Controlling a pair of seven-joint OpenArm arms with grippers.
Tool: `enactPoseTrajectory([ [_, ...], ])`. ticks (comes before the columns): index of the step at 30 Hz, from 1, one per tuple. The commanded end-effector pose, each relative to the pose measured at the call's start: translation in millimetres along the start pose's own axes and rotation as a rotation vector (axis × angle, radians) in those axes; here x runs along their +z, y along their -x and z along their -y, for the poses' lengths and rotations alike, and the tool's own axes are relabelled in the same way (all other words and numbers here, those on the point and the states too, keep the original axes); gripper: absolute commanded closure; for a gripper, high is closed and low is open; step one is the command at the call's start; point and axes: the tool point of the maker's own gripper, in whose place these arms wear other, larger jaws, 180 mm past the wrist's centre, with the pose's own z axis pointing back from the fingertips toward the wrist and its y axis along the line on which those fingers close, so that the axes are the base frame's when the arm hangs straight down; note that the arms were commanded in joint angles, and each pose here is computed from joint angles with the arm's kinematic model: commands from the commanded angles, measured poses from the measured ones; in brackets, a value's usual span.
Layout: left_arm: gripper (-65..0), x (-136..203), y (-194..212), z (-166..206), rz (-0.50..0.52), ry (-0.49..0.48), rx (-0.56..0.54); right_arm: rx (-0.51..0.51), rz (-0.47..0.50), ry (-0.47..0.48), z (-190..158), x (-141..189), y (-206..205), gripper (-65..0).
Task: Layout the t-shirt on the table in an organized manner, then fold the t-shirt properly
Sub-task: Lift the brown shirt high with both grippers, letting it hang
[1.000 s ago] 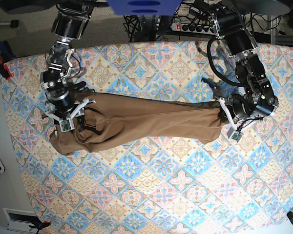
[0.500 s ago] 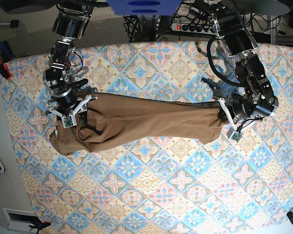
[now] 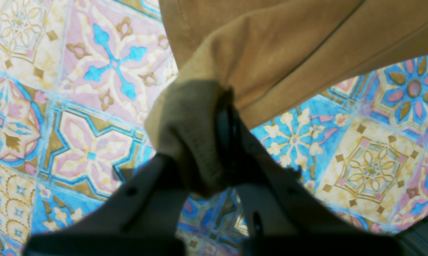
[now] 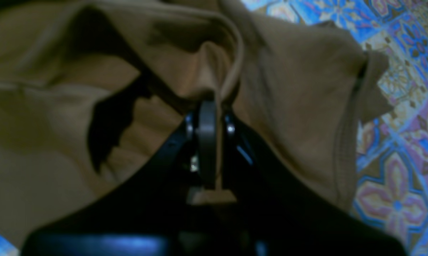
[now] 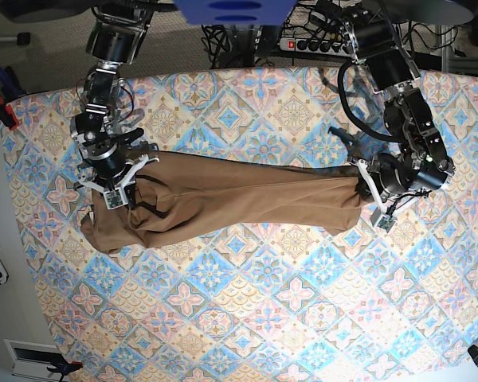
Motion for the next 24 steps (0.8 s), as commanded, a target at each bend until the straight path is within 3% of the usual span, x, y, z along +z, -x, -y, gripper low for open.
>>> enactPoseTrajectory([
  [1,0.0,8,-16,-5,0.049,-0.018,-0.015,0.022,0.060,0.031,11,2,-21,0.0],
  [8,0.0,8,-16,-5,0.052,-0.016,-0.016,0.105,0.190,0.212,66,41,-78,0.0],
  [13,0.0,14,-24,-7,0.074,-0.035,-0.025,0.140,0.247,0.251,74,54,-101,0.0],
  [17,0.0,25,-63,-9,0.143,-0.059,-0.075,0.132,0.256,0.271,83,49,-116,0.0],
  [22,0.0,28,-110,-24,0.206,-0.048,0.010,0.114,0.297,0.345,117,41,-176,0.0],
  [24,0.0,29,-129,-32,0.223,-0.036,0.023,0.111,0.304,0.332,122,34,-194,0.0],
])
